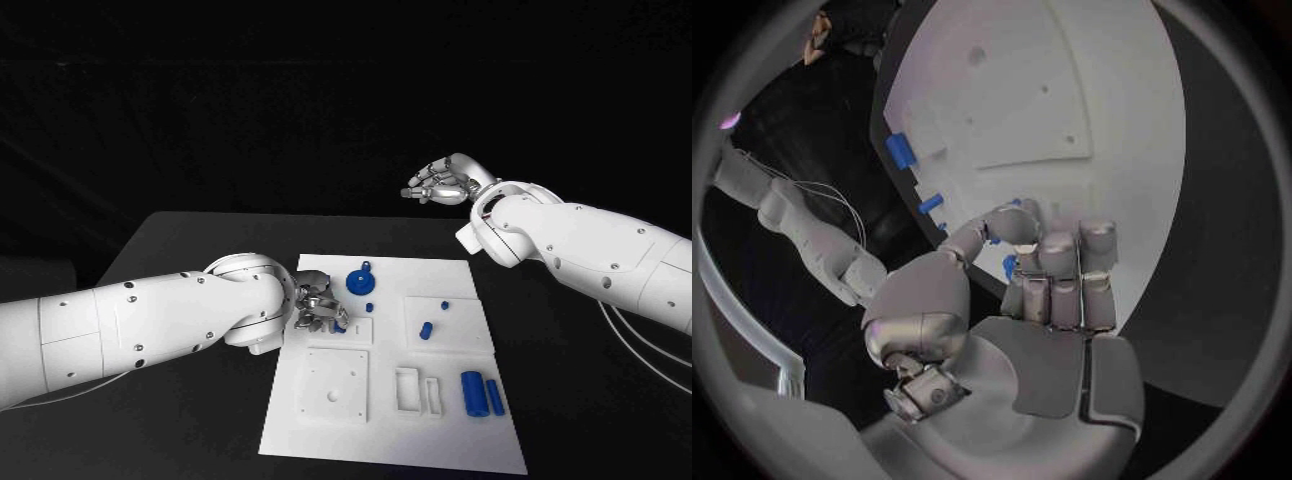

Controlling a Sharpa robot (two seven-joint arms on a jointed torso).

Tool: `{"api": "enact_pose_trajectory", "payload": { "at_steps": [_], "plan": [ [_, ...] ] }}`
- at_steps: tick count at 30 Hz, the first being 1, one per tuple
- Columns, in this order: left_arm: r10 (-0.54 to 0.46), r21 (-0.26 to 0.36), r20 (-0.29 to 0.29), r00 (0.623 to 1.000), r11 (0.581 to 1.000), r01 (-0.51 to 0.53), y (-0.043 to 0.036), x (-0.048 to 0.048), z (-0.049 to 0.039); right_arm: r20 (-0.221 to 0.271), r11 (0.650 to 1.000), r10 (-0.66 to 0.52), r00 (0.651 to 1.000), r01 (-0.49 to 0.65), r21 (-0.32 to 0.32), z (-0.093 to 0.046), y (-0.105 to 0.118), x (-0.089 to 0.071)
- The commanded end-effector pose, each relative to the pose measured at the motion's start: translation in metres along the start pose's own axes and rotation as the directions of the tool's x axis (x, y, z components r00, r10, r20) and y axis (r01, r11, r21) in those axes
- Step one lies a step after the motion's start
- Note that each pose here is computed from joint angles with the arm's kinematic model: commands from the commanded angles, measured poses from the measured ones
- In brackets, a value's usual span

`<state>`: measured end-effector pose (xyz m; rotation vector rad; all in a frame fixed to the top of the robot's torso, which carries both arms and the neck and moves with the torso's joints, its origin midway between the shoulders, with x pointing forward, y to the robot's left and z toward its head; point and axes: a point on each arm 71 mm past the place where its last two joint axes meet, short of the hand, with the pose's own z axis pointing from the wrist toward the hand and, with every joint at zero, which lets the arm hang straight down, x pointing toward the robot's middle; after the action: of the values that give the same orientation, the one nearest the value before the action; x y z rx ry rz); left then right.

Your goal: Assemble the parts on the task board

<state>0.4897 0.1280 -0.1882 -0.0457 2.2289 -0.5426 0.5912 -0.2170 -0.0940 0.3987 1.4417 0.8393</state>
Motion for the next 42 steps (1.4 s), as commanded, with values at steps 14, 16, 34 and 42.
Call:
{"api": "enact_pose_trajectory", "payload": {
  "at_steps": [14, 16, 34, 42],
  "plan": [
    [0.044, 0.003, -0.048, 0.998, 0.999, -0.044, -0.0036, 0.0066, 0.0012, -0.015, 1.000, 0.004, 1.000, -0.005, -0.011, 0.0007, 0.0016, 0.0014],
    [0.049, 0.003, -0.047, 0.998, 0.999, -0.049, -0.0036, 0.0065, 0.0012, -0.017, 1.000, 0.005, 1.000, -0.005, -0.011, 0.0008, 0.0017, 0.0016],
    [0.048, 0.007, -0.039, 0.998, 0.999, -0.048, -0.0064, 0.0069, 0.0017, -0.022, 1.000, 0.007, 1.000, -0.008, -0.011, 0.0011, 0.0019, 0.0026],
    [0.044, 0.010, -0.047, 0.998, 0.999, -0.043, -0.0065, 0.0073, 0.0019, -0.022, 1.000, 0.008, 1.000, -0.008, -0.011, 0.0012, 0.0018, 0.0026]
  ]
}}
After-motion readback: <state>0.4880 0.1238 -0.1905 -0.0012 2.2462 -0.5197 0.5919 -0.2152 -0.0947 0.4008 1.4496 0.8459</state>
